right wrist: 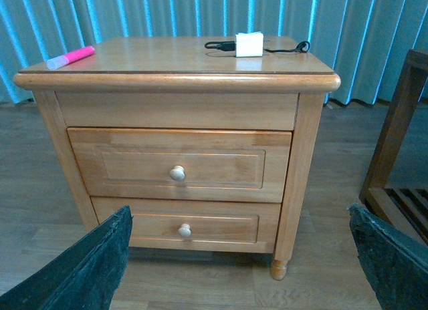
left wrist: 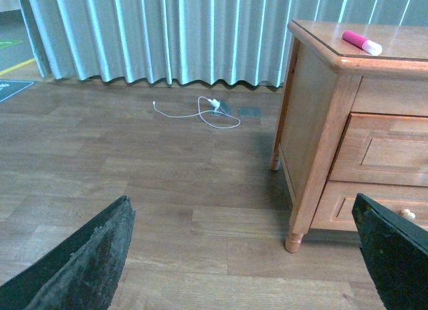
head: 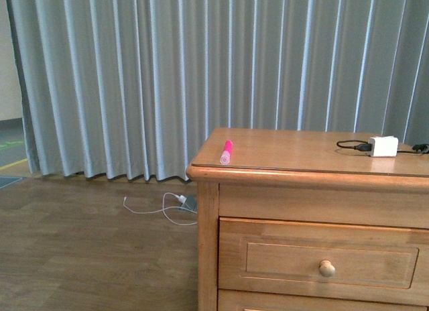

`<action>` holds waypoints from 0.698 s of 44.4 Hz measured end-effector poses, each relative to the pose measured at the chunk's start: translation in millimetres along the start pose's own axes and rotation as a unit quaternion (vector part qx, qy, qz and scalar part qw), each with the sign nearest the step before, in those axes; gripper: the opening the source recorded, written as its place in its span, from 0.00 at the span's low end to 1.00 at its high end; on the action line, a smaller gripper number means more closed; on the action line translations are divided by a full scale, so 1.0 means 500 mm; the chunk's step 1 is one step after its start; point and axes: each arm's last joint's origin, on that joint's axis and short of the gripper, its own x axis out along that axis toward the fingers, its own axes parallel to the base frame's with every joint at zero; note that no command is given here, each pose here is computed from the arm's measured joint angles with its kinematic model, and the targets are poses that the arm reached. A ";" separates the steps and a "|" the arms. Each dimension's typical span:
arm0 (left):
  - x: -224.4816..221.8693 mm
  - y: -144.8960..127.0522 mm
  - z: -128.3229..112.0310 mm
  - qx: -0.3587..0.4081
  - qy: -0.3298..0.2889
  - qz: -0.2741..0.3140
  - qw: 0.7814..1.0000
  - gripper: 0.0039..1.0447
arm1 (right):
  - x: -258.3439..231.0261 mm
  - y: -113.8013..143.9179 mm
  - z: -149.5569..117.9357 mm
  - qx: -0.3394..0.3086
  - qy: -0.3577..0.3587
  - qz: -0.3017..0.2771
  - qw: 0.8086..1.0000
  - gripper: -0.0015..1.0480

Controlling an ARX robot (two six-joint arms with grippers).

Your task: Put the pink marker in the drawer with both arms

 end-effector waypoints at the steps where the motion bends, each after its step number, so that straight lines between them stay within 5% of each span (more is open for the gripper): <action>1: 0.000 0.000 0.000 0.000 0.000 0.000 1.000 0.94 | 0.000 0.000 0.000 0.000 0.000 0.000 1.000 0.92; 31: 0.000 0.000 0.000 0.000 0.000 0.000 1.000 0.94 | 0.000 0.000 0.000 0.000 0.000 0.000 1.000 0.92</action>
